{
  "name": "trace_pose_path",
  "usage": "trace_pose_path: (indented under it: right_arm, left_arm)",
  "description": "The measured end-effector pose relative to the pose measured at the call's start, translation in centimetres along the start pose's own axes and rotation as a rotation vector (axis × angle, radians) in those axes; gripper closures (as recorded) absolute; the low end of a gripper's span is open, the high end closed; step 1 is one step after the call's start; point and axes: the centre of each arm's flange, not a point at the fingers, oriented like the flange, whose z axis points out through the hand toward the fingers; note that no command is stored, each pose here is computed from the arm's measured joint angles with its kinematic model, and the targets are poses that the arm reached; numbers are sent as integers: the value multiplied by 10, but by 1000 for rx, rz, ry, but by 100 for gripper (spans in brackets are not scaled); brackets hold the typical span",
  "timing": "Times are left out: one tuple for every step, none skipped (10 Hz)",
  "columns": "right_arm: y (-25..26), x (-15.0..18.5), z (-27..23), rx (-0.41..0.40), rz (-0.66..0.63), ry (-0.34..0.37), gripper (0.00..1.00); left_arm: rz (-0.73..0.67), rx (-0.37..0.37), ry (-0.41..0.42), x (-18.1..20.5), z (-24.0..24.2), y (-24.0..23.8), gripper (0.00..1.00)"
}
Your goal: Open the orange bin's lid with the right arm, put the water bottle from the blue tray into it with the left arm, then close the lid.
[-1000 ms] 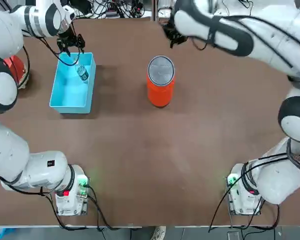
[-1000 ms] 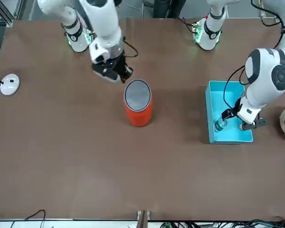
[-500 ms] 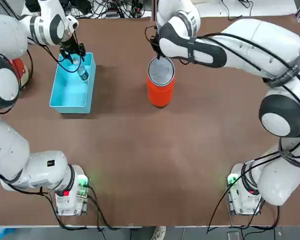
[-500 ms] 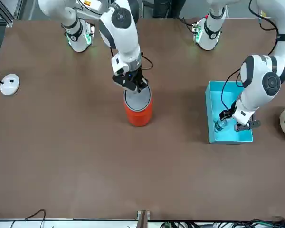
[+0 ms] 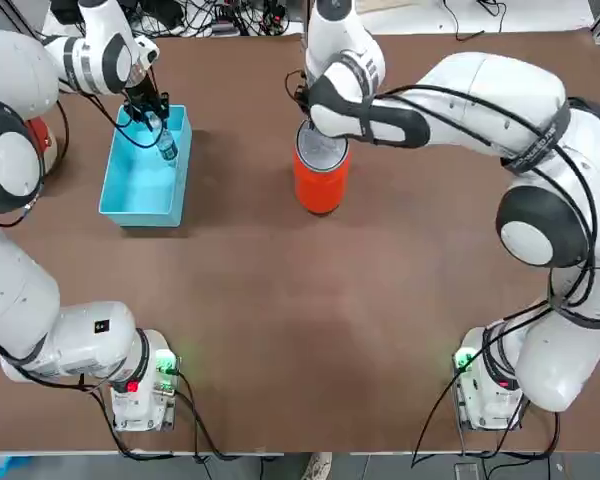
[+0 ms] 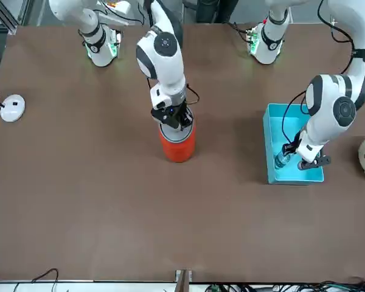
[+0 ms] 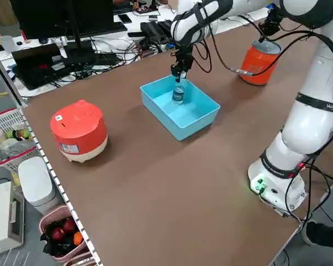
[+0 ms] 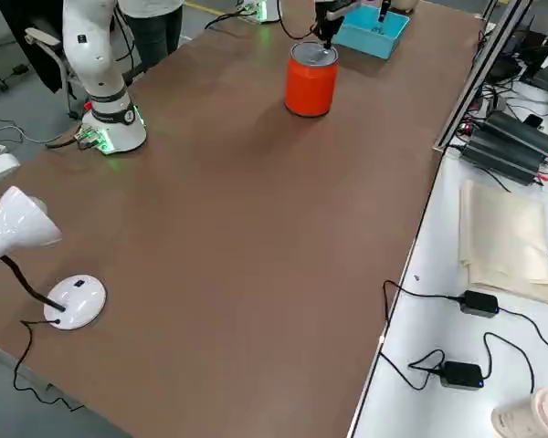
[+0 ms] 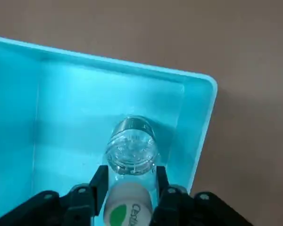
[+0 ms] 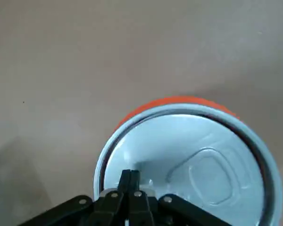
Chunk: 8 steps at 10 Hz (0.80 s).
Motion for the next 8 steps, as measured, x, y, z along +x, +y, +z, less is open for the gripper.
trace_pose_path:
  right_arm:
    - [-1,-5,1,-2,-3,1,99]
    - [-2,-8,2,-3,-6,1,99]
    - [-2,-8,6,-6,-6,1,99]
    - [-3,-7,8,-2,-7,4,99]
    - [-3,-6,8,1,-6,6,99]
    - [-3,-6,9,2,-7,7,99]
    - [-3,-7,10,2,-8,9,99]
    - [-4,-7,10,1,-11,13,99]
  left_arm:
    - [0,1,-2,0,-1,-3,63]
    - [-4,2,-5,0,-3,-6,63]
    - [-8,6,-12,0,-9,-8,63]
    - [-9,11,-19,1,-23,-9,63]
    - [-13,17,-22,3,-41,-10,63]
    - [-20,22,-20,6,-64,-11,63]
    - [-41,26,-18,8,-85,-11,63]
    - [-67,28,-19,12,-105,-9,63]
